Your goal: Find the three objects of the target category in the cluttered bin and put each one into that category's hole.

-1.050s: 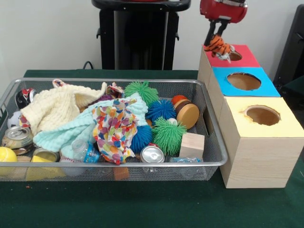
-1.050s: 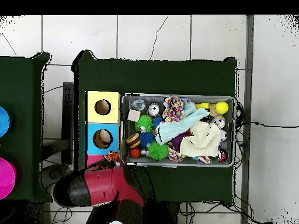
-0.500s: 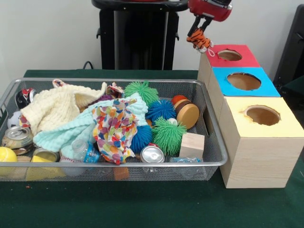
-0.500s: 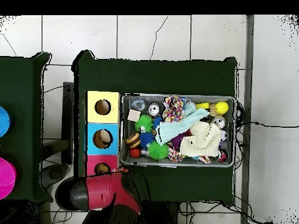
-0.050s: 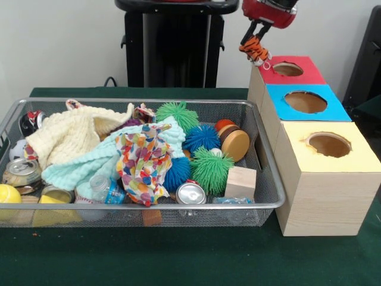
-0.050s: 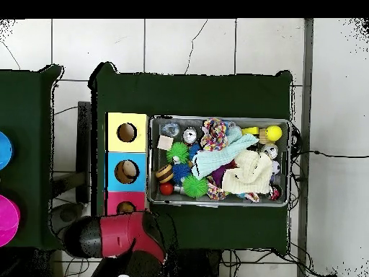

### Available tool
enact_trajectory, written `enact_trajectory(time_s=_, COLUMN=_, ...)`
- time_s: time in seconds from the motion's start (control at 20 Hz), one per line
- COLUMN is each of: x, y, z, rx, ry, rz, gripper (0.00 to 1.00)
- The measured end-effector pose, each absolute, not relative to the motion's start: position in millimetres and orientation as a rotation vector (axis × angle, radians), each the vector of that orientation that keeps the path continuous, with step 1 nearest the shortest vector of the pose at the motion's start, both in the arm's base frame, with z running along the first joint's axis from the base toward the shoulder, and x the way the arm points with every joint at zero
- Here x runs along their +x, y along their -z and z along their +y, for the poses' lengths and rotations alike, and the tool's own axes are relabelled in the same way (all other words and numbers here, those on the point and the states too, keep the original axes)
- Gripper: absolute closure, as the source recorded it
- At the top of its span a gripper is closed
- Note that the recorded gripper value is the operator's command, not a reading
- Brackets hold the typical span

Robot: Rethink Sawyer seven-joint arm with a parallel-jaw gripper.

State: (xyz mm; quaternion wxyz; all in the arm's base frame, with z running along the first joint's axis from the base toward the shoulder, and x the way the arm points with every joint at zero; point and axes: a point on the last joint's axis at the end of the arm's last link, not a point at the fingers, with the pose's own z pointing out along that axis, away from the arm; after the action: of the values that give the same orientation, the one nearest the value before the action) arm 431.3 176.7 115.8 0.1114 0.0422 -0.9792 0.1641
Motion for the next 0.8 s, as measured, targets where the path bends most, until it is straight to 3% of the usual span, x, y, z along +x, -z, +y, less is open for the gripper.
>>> enact_trajectory(time_s=0.8, x=445, y=-119, z=207, rx=0.032, ry=-0.392, rz=-2.911, gripper=1.00)
